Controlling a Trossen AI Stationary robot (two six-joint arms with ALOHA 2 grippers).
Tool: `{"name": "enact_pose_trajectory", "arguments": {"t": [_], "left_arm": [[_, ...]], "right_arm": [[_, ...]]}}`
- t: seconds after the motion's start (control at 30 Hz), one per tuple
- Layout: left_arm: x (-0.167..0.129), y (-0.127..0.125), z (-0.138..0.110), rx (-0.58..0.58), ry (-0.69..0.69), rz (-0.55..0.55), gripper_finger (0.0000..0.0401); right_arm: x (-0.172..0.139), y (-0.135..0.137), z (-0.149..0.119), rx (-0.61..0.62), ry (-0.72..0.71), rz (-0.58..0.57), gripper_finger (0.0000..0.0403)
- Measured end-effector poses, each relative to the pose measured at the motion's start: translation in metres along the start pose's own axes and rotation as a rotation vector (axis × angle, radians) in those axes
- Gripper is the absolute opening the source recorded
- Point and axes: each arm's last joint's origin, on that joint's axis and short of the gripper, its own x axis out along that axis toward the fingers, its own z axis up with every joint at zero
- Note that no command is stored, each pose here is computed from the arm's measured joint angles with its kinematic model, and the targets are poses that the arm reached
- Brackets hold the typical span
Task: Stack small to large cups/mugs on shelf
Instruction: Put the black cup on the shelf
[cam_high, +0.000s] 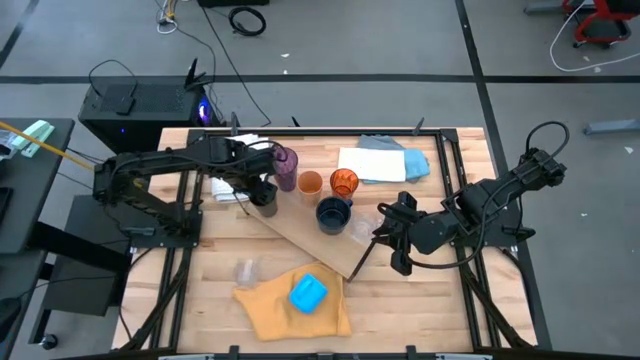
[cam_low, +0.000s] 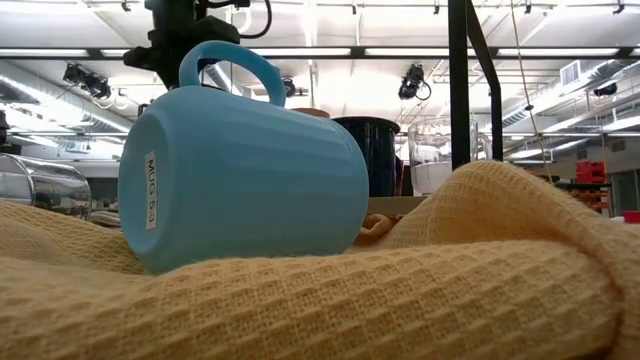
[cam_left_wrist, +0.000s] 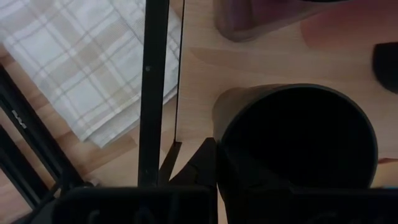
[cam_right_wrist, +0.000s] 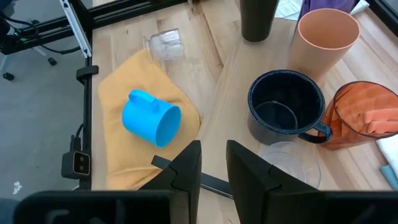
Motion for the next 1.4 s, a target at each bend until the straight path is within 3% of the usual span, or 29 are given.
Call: {"name": "enact_pose_trajectory", "arguments": {"t": [0.97, 1.4], "left_arm": [[0.017, -0.01, 0.009, 0.073, 0.007, 0.02, 0.0012], [0.015, -0.009, 0.008, 0.075, 0.003, 0.015, 0.0148]], "right_arm": [[-0.001, 0.001, 0.001, 0.007, -0.011, 0.011, 0.0082], [-0.001, 0.001, 0.001, 0.01, -0.012, 0.012, 0.0082]]}}
